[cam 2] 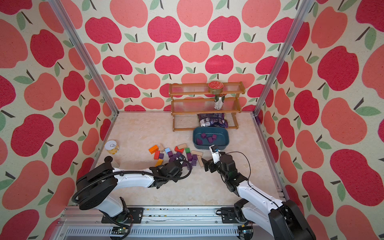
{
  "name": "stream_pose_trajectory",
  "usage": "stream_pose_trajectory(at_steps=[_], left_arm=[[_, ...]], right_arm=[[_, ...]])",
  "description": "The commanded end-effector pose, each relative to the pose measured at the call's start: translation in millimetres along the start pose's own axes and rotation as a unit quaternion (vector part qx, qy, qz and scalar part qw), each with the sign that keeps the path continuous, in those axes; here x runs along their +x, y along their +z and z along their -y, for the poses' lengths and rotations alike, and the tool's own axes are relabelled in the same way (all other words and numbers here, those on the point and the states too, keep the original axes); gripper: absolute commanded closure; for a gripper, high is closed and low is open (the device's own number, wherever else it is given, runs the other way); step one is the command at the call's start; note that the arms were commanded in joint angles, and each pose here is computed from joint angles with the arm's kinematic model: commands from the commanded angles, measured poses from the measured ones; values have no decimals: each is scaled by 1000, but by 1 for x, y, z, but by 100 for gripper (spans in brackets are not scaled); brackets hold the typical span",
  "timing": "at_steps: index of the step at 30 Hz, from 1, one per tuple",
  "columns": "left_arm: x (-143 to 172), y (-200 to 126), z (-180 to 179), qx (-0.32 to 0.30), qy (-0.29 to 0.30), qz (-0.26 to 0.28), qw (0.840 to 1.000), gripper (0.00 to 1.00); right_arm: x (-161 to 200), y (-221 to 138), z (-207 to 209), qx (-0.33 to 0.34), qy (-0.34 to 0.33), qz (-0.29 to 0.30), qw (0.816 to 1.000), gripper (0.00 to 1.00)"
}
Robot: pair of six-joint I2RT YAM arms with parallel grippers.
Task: Pick purple bricks into the storage bin
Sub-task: Pick up the building block from the center of the board, then place the building block in the storage box.
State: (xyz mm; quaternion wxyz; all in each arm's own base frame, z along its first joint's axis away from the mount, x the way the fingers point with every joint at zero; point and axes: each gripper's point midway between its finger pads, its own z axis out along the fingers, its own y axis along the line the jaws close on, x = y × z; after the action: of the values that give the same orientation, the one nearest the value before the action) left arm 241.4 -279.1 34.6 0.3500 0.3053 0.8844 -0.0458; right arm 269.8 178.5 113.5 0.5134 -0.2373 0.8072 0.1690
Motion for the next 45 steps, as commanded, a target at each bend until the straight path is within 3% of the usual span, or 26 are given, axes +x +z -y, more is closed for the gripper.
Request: stream_pose_trajectory(at_steps=[1, 15, 25, 31, 45], left_arm=[[-16, -4, -1, -12, -4, 17, 1000, 86], [-54, -12, -1, -25, 6, 36, 999, 84], [-113, -18, 9, -3, 20, 64, 998, 81], [-137, -13, 17, 5, 45, 68, 997, 81], [-188, 6, 14, 38, 36, 98, 994, 82]], right_arm=[[-3, 1, 5, 11, 10, -3, 1000, 1], [-2, 1, 10, 23, 12, -5, 1000, 1], [2, -1, 23, 52, 21, -9, 998, 1], [3, 0, 26, 54, 26, -11, 998, 1], [6, 0, 34, 66, 43, -15, 997, 1]])
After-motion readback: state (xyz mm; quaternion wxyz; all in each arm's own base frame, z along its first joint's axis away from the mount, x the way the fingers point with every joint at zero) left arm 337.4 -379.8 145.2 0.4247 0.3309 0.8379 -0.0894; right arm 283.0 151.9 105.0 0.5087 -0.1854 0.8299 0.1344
